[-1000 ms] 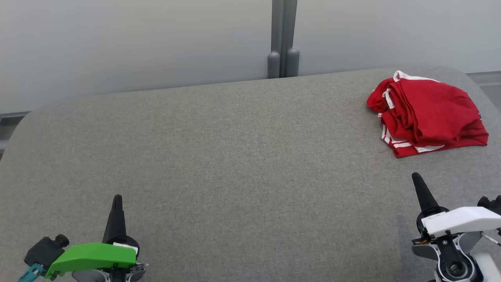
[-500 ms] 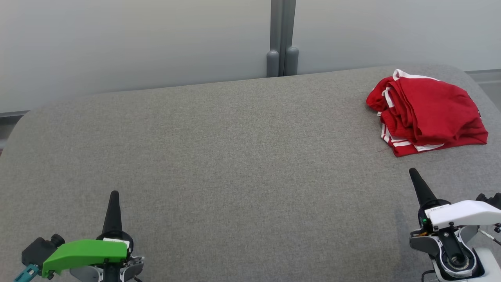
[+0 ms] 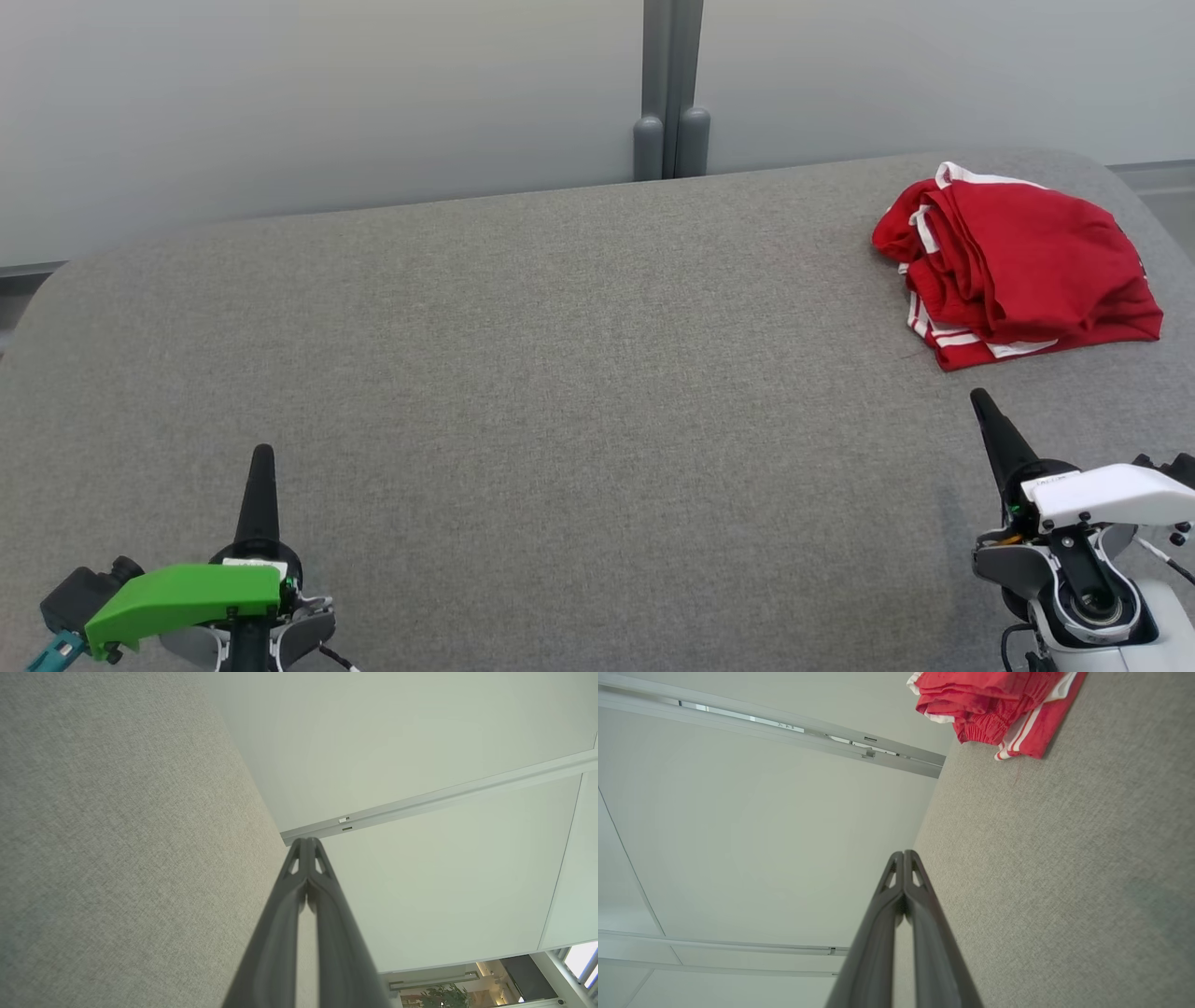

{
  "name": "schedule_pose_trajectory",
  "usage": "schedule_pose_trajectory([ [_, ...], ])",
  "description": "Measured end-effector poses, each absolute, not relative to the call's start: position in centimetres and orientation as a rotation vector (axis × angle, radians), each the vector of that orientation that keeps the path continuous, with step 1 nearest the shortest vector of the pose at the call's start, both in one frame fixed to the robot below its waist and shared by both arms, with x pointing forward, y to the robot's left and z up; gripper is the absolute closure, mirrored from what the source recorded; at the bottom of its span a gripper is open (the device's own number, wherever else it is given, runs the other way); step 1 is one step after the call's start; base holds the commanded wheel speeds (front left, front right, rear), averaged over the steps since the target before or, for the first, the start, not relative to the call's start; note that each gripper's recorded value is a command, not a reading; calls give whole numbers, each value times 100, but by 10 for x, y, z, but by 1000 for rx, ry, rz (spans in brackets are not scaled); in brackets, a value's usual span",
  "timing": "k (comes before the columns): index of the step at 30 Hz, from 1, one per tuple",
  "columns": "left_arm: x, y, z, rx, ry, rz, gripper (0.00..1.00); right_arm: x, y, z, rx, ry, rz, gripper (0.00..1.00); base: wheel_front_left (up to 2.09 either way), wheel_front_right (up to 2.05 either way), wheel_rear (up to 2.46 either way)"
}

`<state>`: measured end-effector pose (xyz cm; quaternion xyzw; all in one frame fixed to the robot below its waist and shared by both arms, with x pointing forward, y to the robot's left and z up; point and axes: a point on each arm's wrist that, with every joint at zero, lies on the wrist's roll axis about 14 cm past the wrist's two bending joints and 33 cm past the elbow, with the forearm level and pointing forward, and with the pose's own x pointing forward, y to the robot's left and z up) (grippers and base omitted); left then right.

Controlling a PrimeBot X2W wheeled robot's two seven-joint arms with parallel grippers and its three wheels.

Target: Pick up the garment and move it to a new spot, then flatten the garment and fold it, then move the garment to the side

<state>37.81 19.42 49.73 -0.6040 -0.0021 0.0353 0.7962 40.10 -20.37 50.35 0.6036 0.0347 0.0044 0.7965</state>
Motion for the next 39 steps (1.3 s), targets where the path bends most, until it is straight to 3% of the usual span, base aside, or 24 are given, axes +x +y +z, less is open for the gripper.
schedule_pose_trajectory([
  [39, 389, 199, 504, -1569, -52, 69, 100, 416, -200, 511, 1569, 72, 49, 100, 0, 0, 0],
])
